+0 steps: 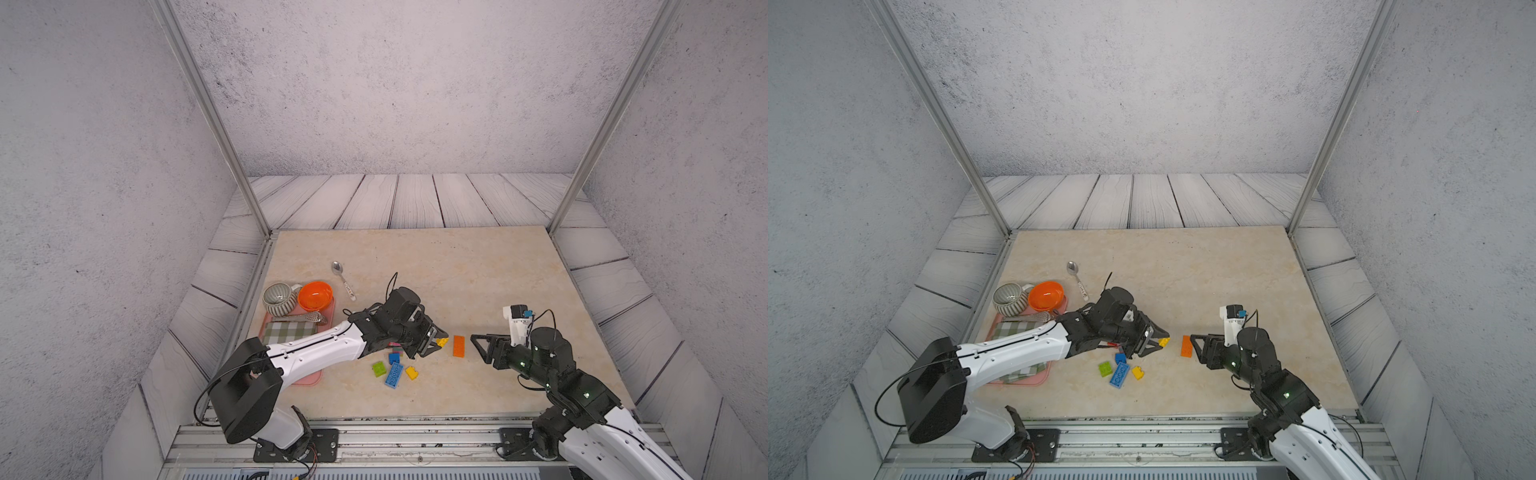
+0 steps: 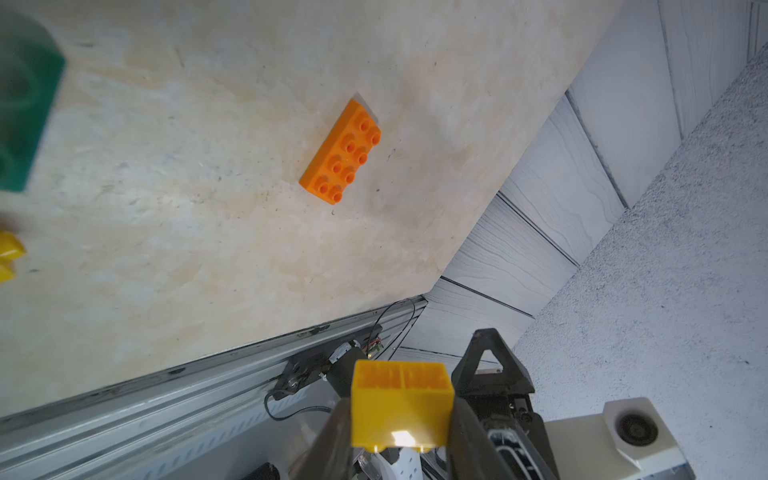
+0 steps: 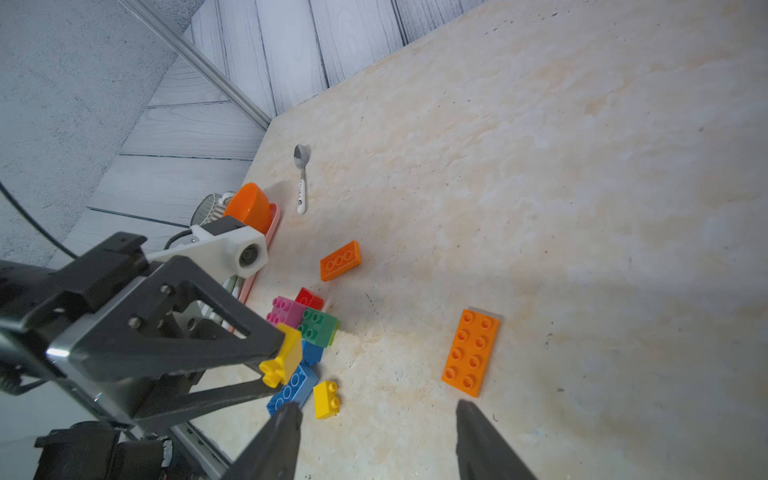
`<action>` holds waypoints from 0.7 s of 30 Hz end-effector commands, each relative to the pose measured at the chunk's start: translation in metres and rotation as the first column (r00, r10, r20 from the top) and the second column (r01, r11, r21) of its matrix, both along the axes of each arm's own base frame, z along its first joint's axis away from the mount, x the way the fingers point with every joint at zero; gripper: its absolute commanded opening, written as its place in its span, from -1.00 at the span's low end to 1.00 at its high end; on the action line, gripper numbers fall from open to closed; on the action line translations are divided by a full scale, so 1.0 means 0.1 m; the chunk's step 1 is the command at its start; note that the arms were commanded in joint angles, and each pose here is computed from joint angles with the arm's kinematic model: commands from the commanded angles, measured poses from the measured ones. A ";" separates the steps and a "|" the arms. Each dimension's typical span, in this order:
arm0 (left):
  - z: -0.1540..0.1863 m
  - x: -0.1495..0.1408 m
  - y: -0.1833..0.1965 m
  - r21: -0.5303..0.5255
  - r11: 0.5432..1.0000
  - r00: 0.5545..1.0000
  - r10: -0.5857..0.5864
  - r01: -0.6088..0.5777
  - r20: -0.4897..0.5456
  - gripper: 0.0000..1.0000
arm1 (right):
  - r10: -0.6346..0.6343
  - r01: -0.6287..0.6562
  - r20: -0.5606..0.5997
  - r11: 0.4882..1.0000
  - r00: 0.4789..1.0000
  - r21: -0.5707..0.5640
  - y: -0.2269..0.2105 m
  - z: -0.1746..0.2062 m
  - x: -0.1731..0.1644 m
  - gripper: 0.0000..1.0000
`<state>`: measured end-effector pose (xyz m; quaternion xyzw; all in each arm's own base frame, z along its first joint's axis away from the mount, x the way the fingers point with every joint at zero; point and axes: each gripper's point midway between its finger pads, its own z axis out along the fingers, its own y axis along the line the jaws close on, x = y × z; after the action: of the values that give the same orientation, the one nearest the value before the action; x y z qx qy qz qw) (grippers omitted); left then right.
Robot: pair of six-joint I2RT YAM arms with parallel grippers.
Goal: Assemble the letter p with lego
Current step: Pick up the lego brick from the center of the board.
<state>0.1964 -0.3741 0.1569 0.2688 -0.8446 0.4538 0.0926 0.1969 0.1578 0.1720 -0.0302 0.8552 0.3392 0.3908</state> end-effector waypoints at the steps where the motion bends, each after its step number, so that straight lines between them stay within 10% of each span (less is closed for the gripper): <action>1: 0.00 0.07 -0.01 -0.025 0.997 0.996 0.066 -0.068 -0.054 -0.54 | 0.015 -0.016 0.041 0.999 0.999 0.030 0.09 0.10 0.00 0.24; 21: -0.06 0.11 0.00 -0.032 0.993 0.992 0.107 -0.109 -0.073 -0.55 | 0.023 -0.023 0.026 1.000 0.999 0.013 0.59 0.07 0.11 0.00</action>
<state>0.2027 -0.3773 0.1502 0.3222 -0.8215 0.4571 0.1114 0.1982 0.2106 0.1555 -0.0626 0.8650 0.3316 0.3713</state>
